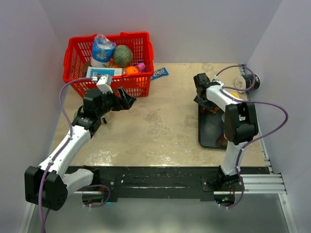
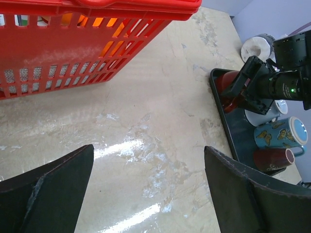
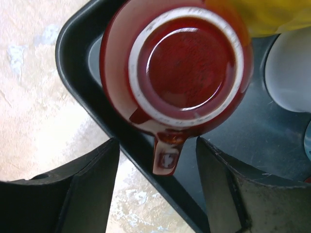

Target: Turn the mug right side up

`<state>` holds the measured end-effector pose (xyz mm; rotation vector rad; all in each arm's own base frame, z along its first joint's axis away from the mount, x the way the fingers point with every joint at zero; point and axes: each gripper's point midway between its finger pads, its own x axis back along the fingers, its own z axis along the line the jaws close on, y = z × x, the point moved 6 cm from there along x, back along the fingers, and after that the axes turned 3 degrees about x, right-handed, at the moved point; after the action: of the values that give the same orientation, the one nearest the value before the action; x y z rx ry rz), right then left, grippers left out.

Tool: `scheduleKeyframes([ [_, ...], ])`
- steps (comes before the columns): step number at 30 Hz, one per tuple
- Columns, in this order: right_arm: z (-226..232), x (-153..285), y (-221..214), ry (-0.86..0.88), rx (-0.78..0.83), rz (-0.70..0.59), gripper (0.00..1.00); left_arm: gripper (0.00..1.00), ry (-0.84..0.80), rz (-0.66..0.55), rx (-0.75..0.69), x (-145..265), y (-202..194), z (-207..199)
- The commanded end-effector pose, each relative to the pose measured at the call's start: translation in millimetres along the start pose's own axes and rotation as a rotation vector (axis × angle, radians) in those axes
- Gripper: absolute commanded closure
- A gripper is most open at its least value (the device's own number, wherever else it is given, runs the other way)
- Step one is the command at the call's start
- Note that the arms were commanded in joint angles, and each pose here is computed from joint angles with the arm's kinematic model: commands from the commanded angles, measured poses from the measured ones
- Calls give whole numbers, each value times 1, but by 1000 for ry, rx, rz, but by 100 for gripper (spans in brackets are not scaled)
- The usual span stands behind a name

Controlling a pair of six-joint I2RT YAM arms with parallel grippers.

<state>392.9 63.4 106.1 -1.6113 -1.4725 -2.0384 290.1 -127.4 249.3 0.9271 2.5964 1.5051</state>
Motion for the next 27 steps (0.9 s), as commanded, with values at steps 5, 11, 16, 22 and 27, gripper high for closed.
scheduleKeyframes([
  [5, -4, -9, 16, 15, -65, -20, 52, 1, -53, -42, -21, -3, 12, -9],
  [11, -6, -16, 15, 33, -76, 21, 61, 1, -52, -44, -19, -5, 12, -8],
  [16, -6, -15, 15, 65, -63, 36, 100, 1, -49, -44, -17, -5, 12, -7],
  [22, -7, -5, 15, 122, -67, 38, 100, 1, -49, -44, -13, -6, 11, -7],
  [27, -6, 10, 21, 197, -73, 19, 100, 1, -54, -38, -4, -8, 9, -6],
])
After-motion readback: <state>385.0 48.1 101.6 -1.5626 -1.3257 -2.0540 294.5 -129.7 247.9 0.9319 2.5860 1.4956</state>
